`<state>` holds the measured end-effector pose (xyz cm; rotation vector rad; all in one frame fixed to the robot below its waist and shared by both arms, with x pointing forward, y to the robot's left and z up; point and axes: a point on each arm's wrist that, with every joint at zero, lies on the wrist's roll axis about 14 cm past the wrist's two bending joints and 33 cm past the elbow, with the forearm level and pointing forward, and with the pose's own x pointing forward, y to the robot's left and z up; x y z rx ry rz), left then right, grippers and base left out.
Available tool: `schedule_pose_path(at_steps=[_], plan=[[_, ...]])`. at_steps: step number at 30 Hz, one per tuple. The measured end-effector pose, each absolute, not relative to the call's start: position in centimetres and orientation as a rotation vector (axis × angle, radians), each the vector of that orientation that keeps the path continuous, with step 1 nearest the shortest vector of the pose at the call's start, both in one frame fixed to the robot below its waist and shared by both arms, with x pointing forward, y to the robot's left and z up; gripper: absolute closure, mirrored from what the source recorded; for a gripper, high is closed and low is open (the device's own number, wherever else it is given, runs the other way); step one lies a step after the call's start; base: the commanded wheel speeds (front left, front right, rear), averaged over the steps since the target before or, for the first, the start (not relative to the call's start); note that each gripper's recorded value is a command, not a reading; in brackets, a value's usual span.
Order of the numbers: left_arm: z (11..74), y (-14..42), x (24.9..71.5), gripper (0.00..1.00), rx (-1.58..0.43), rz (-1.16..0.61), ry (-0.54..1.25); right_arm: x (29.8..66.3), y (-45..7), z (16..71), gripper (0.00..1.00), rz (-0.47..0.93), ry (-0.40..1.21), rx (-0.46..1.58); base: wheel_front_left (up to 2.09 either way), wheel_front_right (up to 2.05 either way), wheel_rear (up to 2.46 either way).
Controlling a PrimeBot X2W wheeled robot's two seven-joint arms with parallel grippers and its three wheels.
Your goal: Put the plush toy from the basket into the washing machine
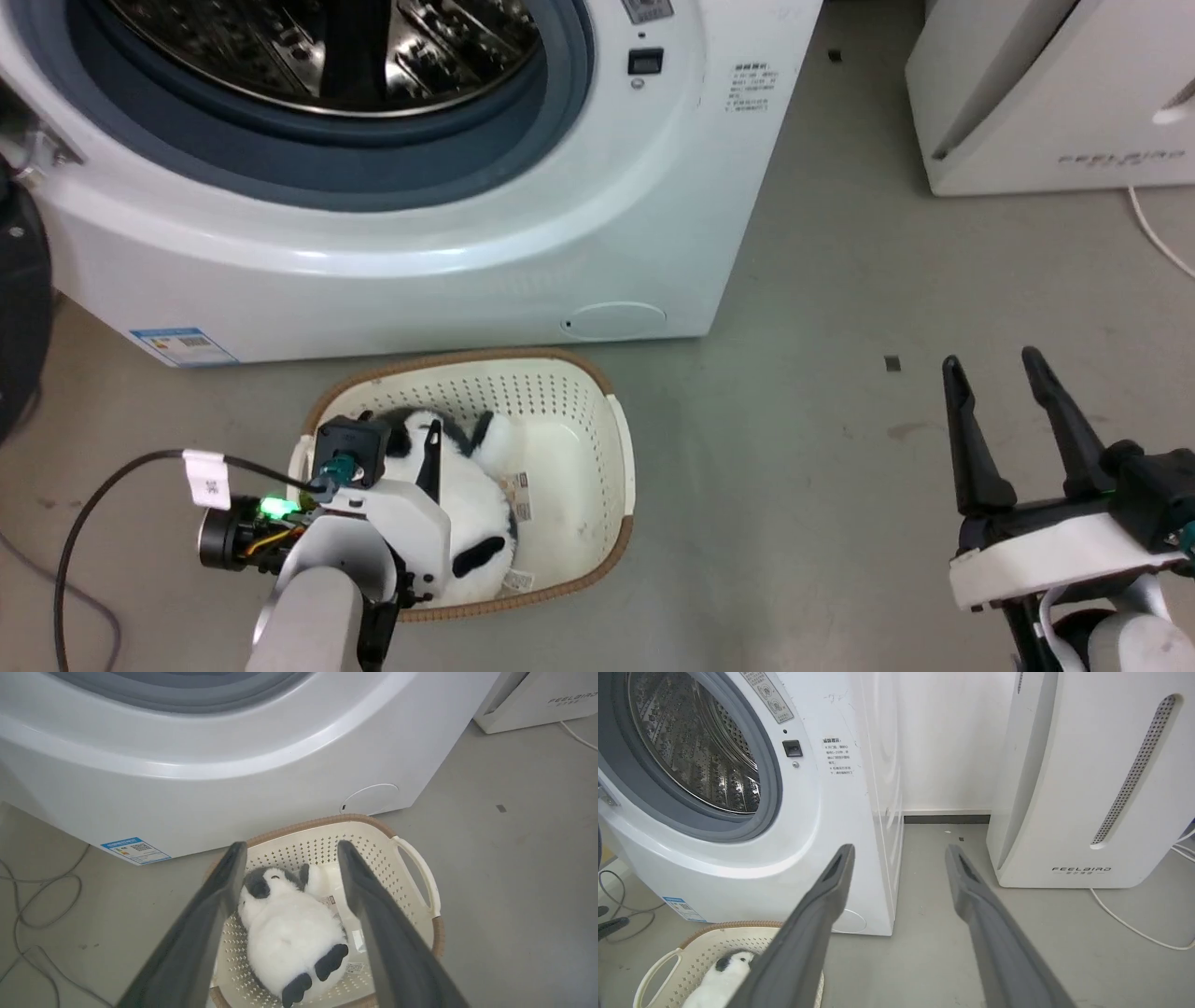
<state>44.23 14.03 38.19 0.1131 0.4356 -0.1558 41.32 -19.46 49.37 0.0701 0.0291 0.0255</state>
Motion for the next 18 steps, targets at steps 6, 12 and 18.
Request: schedule_pose_path(at_steps=[6, 12, 18], plan=[[34.7, 13.8, 44.9, 0.0, 0.127, -0.182, 0.553, 42.4, -20.0, 48.2, 0.0, 0.01, 0.045, 0.079, 0.0, 0.0, 0.0], [31.3, 13.7, 45.7, 0.0, 0.123, -0.2, 0.666, 43.4, -20.5, 46.5, 0.0, -0.006, 0.074, 0.089, 0.0, 0.0, 0.0], [27.8, 13.8, 46.4, 0.0, 0.106, -0.211, 0.78, 44.1, -21.0, 44.6, 0.0, -0.025, 0.104, 0.103, 0.0, 0.0, 0.0]])
